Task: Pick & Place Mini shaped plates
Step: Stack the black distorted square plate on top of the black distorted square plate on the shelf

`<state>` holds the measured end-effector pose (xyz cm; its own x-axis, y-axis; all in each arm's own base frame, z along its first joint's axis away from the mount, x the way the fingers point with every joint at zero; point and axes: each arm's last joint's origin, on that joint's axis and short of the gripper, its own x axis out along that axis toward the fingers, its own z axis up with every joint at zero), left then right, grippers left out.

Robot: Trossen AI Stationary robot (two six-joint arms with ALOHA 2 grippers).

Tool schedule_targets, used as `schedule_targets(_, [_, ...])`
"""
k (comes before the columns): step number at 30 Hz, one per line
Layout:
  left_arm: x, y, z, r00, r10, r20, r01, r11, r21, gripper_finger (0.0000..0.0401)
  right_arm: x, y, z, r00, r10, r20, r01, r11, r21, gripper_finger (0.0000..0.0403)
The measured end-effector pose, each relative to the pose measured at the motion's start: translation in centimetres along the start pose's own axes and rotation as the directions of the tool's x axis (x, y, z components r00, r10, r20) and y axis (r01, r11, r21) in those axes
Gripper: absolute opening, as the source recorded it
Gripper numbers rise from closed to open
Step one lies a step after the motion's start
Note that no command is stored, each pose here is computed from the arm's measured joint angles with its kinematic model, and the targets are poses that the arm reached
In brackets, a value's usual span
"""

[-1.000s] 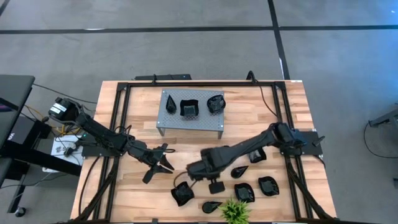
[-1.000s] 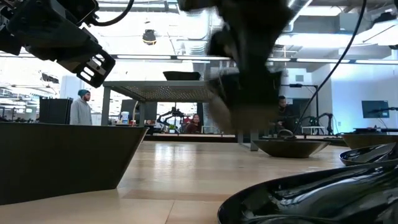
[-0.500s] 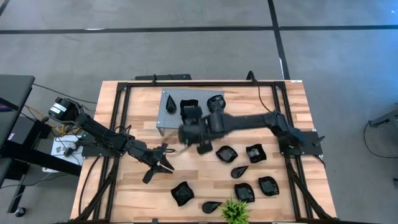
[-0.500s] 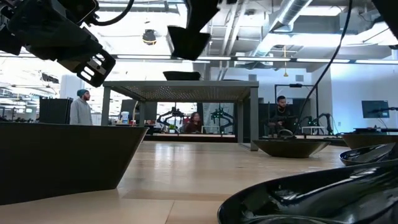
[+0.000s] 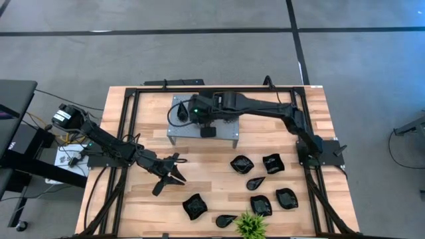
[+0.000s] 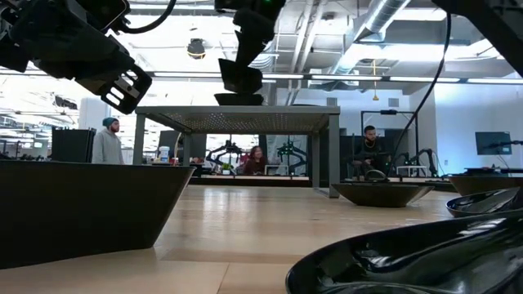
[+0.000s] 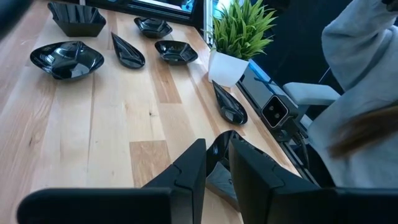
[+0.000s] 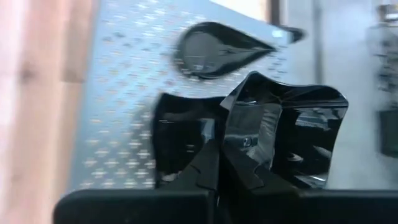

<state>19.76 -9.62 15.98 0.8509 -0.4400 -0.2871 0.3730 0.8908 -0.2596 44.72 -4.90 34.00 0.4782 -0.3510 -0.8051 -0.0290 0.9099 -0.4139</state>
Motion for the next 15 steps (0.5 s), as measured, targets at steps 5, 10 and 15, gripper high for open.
schedule_targets(5, [0.0,0.0,0.0,1.000,0.000,0.000,0.000,1.000,0.000,0.0072,0.3,0.9,-0.4,0.996,0.084,-0.043,-0.084,0.997,0.003,0.0002])
schedule_targets(10, [0.0,0.0,0.0,1.000,0.000,0.002,0.000,1.000,0.000,0.0072,1.2,1.7,-0.6,0.996,0.044,-0.080,-0.045,0.999,-0.011,0.0003])
schedule_targets(15, [0.0,0.0,0.0,1.000,-0.001,0.002,0.001,1.000,0.000,0.0072,1.4,1.8,-0.5,0.997,0.047,-0.063,-0.051,0.997,-0.064,0.0015])
